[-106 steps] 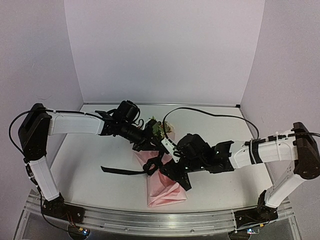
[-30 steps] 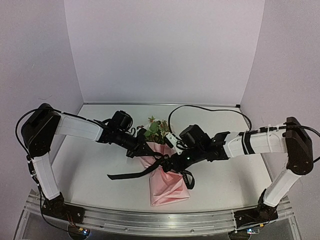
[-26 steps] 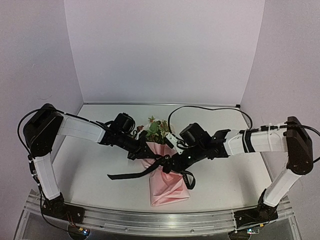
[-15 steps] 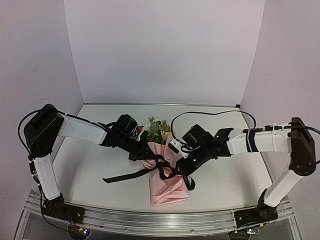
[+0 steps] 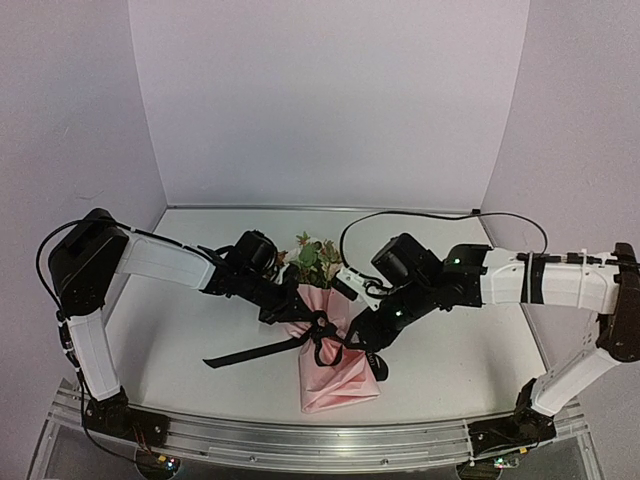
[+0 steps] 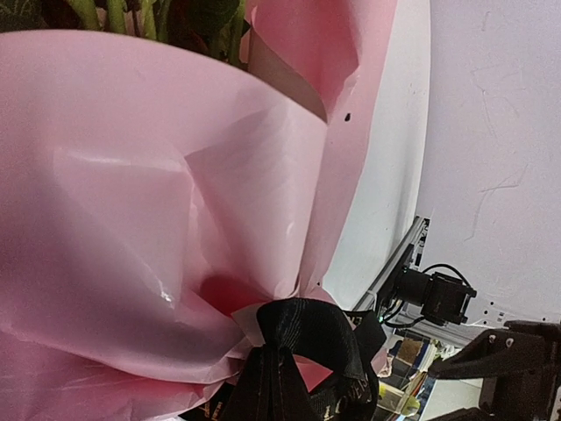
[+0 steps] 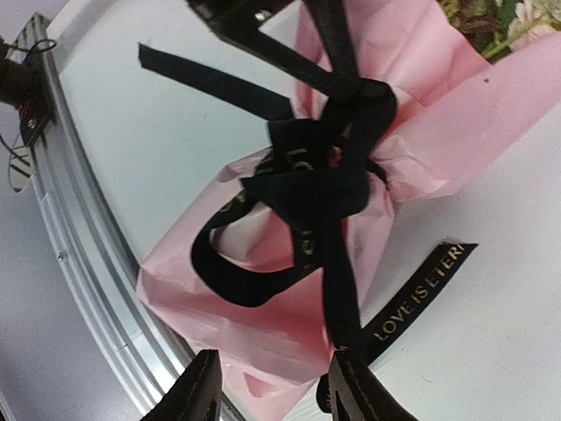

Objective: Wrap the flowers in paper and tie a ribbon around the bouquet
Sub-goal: Tie the half-tied ribbon around the folded bouquet.

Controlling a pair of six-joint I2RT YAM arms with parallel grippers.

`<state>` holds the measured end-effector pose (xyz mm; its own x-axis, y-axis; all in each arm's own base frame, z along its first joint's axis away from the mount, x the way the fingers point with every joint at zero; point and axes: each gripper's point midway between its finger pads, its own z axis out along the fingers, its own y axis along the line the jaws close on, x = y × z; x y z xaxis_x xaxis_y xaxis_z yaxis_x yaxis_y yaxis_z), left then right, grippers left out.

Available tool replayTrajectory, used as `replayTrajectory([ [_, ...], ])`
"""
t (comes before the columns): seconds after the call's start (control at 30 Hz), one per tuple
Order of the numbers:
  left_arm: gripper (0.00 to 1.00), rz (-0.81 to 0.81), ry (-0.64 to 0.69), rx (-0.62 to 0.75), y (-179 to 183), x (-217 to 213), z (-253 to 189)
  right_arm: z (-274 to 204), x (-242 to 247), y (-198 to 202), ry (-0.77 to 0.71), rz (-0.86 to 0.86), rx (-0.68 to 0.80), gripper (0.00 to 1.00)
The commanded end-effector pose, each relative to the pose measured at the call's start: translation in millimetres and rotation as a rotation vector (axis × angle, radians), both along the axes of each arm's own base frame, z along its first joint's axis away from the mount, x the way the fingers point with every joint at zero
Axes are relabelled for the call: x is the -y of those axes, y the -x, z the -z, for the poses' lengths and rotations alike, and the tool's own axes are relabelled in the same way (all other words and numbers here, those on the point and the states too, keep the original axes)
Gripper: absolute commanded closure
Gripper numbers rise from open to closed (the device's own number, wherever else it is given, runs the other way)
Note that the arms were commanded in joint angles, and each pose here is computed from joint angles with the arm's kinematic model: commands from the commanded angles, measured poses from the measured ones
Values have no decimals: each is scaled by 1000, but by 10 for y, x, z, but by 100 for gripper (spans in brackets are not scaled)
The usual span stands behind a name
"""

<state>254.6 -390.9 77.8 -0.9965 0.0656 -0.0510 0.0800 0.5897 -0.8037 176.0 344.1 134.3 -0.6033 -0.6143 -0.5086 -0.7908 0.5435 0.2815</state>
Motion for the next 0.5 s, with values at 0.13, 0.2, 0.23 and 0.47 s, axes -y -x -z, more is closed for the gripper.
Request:
replayTrajectory([
  [0.13, 100, 47, 4, 40, 2, 50, -121, 5, -332, 362, 34, -299, -3, 55],
  [0.2, 100, 61, -11, 39, 30, 27, -95, 69, -368, 386, 43, -327, -11, 56],
  [0.23, 100, 66, -21, 41, 40, 11, -80, 94, -373, 394, 48, -342, -8, 56],
  [0.47, 100, 158, -44, 70, 140, -36, -13, 245, -369, 437, 79, -424, 22, 55],
])
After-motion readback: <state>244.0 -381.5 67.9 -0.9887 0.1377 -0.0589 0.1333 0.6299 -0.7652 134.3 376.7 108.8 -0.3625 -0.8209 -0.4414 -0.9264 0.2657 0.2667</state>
